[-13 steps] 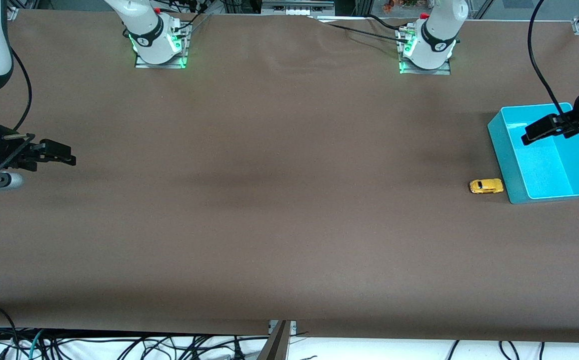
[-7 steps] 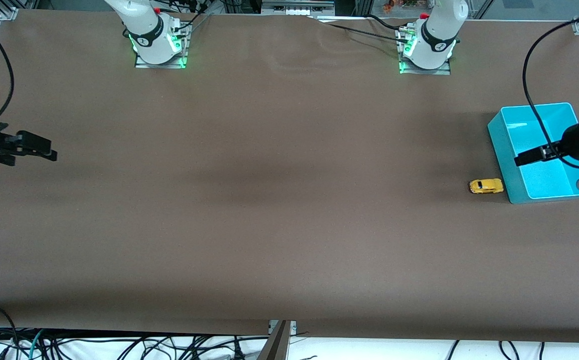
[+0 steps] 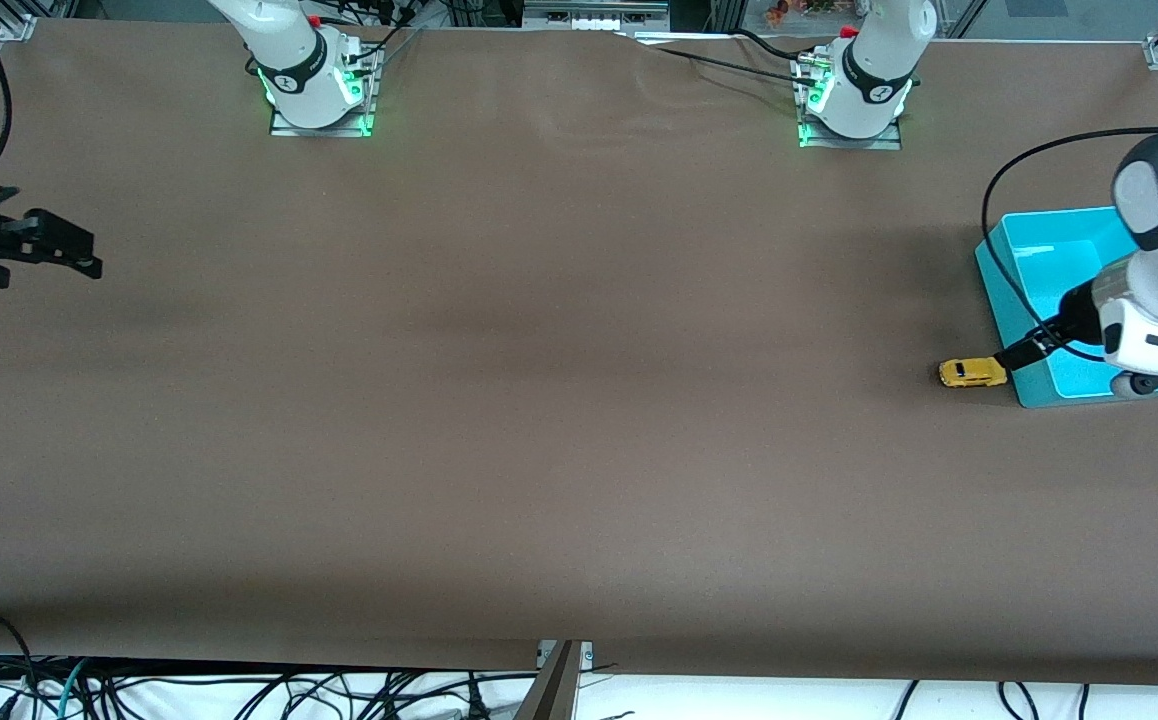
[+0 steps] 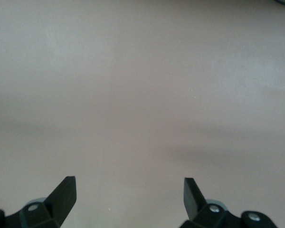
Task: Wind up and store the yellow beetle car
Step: 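Lower the left gripper to the car beside the turquoise bin, then close the left gripper around the yellow car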
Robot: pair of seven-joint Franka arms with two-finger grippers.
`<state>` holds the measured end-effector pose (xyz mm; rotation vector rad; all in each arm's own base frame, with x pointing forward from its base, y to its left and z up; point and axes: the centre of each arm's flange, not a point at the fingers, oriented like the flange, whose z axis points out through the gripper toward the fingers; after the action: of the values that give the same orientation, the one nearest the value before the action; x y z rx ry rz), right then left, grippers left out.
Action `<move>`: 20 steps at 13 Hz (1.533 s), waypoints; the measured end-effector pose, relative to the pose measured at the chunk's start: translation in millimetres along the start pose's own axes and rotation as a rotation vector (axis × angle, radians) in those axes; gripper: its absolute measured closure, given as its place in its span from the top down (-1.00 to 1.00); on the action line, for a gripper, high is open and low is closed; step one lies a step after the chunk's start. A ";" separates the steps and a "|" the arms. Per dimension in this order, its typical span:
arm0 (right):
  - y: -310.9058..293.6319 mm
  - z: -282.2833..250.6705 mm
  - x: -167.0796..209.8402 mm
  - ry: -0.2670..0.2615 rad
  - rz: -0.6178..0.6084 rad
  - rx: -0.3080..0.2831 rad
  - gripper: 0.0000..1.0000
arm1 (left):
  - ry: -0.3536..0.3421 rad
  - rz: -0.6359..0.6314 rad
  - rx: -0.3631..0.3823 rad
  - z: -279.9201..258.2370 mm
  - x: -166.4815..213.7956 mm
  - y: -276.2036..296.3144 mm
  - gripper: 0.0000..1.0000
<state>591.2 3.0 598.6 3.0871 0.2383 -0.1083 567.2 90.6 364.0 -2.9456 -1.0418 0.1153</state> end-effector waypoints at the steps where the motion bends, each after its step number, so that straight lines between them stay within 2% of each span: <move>1: -6.8 4.9 -1.3 -0.015 -0.007 -0.009 1.00 | 0.007 -0.072 0.014 15.2 -3.8 -2.8 1.00; 6: -1.7 15.1 -12.1 -0.065 0.047 -0.009 1.00 | 0.048 -0.464 -0.002 86.3 -0.7 -12.2 1.00; 9: -2.1 23.1 -12.0 -0.084 0.078 -0.008 1.00 | 0.079 -0.629 0.026 131.6 5.2 -9.4 1.00; 18: 0.4 26.6 -10.6 -0.090 0.091 -0.007 1.00 | 0.102 -0.782 0.002 168.0 19.2 -24.6 1.00; 20: 1.1 27.0 -10.5 -0.090 0.092 -0.007 1.00 | 0.105 -0.792 -0.004 171.4 19.9 -24.4 0.90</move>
<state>579.3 -1.0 572.5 3.0707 0.0928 -0.2414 554.5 120.3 192.7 -2.2762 -2.0577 -0.0545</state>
